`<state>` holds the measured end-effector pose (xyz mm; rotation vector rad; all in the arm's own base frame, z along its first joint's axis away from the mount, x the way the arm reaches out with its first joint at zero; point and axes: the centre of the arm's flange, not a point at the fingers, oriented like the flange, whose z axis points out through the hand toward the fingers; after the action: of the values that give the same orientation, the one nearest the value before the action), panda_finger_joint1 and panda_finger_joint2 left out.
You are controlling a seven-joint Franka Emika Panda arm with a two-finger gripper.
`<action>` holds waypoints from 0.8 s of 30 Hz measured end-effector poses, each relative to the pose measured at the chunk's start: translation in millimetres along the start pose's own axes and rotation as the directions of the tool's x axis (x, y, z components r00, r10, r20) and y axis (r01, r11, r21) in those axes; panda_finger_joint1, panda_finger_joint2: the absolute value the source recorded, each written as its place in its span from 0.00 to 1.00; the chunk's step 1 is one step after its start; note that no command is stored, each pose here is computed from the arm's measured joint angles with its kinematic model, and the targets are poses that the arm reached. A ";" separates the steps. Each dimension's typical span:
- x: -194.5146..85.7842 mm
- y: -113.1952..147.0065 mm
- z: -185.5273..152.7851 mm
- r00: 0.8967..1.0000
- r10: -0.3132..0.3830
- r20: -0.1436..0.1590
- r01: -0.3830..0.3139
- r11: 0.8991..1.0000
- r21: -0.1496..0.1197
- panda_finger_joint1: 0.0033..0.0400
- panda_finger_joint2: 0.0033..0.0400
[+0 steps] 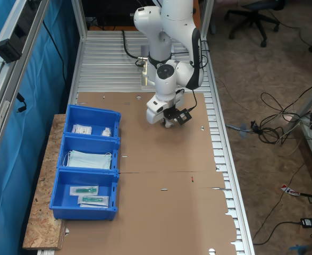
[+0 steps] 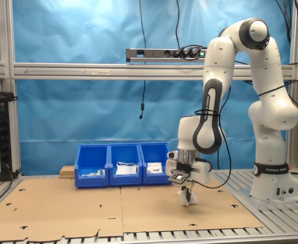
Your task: Pick and place sorting task of medical equipment.
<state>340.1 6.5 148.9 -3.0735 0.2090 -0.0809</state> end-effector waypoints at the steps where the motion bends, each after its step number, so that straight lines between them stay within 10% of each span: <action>1: 0.0 0.0 0.0 1.000 0.000 0.000 0.000 1.000 0.000 0.08 0.08; 24: 13.0 -8.2 -30.7 0.999 -0.007 -0.041 0.009 0.999 0.042 0.07 0.07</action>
<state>352.3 11.1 180.6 -3.0326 0.1943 -0.1464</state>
